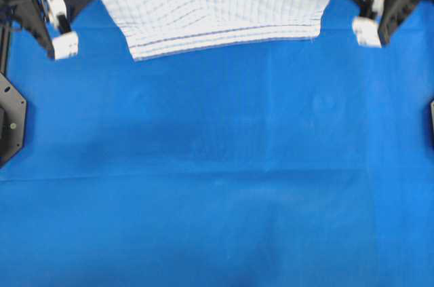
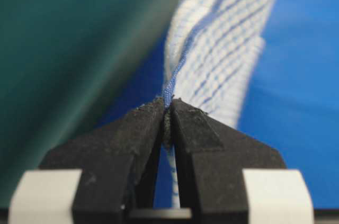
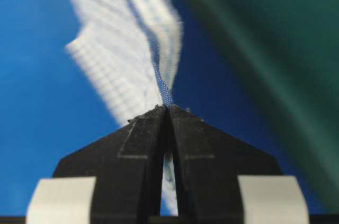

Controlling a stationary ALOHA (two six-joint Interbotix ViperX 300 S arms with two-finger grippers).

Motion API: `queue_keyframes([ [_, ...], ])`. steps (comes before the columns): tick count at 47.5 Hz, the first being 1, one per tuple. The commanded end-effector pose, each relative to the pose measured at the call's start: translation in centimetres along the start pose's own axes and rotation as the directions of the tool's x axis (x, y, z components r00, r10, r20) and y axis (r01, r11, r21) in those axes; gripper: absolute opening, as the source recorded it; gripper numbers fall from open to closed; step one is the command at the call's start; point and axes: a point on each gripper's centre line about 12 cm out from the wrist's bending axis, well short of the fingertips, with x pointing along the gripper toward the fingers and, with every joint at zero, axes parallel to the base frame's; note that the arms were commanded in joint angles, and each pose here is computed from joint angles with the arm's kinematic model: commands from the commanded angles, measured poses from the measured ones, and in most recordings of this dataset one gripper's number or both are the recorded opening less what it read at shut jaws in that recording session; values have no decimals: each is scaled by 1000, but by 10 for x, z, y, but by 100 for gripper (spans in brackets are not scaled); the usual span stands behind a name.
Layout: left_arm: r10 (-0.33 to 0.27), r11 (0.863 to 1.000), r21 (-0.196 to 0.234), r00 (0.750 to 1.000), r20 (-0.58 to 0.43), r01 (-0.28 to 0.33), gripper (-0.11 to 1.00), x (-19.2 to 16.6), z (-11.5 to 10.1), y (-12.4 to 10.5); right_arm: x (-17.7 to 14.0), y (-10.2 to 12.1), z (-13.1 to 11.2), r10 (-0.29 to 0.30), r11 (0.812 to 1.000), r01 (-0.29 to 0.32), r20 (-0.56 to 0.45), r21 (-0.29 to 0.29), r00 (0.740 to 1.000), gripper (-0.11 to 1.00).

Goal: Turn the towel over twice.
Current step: 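Lift the held corners up and pull them away from the table, then swing the held edge down toward the near side, flipping the towel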

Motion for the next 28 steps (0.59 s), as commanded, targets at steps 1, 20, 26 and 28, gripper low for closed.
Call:
queue_keyframes([
  [1,-63,998,5,998,-32,63,4,-1,0,-14,-6,18,-1,62,998,-62,-14,-4,998,5],
  [20,-344,936,-36,891,-295,350,4,-12,-58,-87,-9,87,-69,282,959,-280,-183,38,942,5],
  [26,-418,906,-90,844,-337,413,4,-17,-69,-110,-8,107,-89,333,943,-321,-234,86,913,5],
  [28,-439,896,-108,828,-349,430,4,-18,-72,-116,-7,113,-94,349,937,-334,-246,101,904,5],
])
